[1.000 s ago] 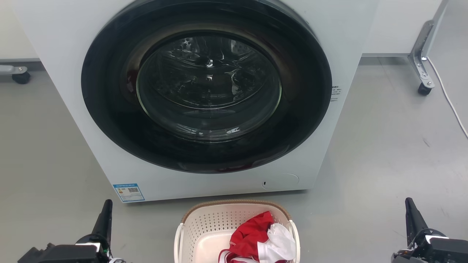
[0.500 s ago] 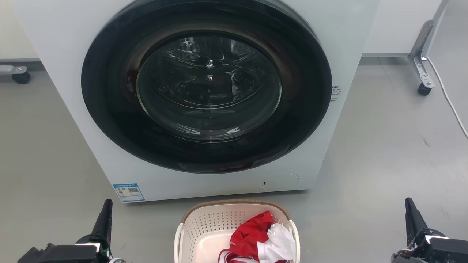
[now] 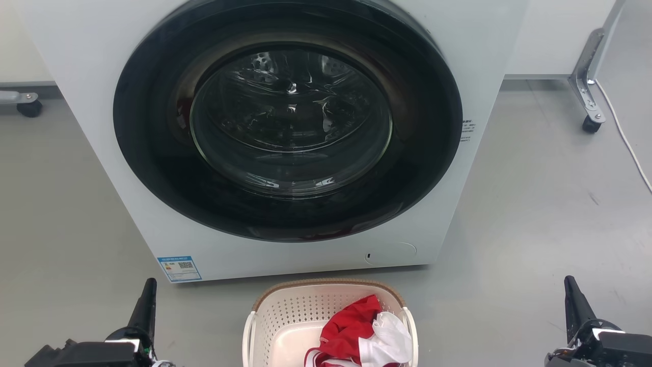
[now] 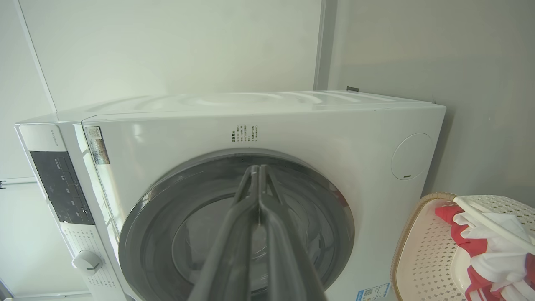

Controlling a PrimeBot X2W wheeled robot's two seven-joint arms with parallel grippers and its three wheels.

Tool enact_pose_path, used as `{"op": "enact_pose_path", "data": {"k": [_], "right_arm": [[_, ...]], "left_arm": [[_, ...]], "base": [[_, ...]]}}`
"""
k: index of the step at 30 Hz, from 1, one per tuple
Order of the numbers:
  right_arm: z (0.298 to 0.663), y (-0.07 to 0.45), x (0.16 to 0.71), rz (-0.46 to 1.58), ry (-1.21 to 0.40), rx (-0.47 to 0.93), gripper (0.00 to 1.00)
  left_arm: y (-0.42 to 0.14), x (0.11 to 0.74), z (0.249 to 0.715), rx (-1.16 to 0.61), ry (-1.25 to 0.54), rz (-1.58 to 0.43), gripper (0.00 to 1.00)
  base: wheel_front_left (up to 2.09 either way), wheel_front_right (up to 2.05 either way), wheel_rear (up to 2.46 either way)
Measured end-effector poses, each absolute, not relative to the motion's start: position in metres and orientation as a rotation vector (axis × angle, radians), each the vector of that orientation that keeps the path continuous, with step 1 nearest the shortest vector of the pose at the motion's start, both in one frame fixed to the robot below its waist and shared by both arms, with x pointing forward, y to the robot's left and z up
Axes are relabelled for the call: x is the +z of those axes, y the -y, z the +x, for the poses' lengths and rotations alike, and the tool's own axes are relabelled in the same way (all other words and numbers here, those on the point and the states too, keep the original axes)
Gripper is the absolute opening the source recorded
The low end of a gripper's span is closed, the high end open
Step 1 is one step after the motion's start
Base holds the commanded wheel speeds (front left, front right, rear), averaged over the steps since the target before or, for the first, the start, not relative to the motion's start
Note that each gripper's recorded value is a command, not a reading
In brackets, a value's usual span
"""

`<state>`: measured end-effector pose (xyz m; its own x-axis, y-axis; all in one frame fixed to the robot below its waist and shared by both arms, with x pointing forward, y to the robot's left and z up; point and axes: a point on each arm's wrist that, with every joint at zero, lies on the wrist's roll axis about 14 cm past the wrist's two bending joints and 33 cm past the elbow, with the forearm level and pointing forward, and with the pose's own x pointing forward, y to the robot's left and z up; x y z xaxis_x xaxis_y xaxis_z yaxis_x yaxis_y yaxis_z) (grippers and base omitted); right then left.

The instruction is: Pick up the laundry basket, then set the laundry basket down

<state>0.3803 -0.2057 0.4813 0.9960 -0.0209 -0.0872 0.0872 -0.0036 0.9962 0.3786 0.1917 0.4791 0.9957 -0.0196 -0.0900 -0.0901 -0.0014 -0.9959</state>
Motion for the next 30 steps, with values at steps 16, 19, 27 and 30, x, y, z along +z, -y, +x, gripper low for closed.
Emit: {"op": "enact_pose_path", "data": {"k": [16,19,27,30], "right_arm": [[0.3803,0.2056,0.4816,1.573,-0.050,-0.083,0.00],[0.3803,0.2056,0.4816,1.573,-0.050,-0.083,0.00],[0.3803,0.2056,0.4815,1.573,-0.050,-0.083,0.00],[0.3803,0.2056,0.4816,1.573,-0.050,-0.083,0.00]], "left_arm": [[-0.1917,0.4788,0.3785,0.056,-0.087,-1.572,0.00],[-0.1917,0.4786,0.3785,0.057,-0.087,-1.572,0.00],[-0.1917,0.4785,0.3785,0.057,-0.087,-1.572,0.00],[-0.1917,0.4785,0.3784,0.057,-0.087,-1.572,0.00]], "base": [[0.00,0.00,0.00],[0.00,0.00,0.00],[0.00,0.00,0.00],[0.00,0.00,0.00]]}}
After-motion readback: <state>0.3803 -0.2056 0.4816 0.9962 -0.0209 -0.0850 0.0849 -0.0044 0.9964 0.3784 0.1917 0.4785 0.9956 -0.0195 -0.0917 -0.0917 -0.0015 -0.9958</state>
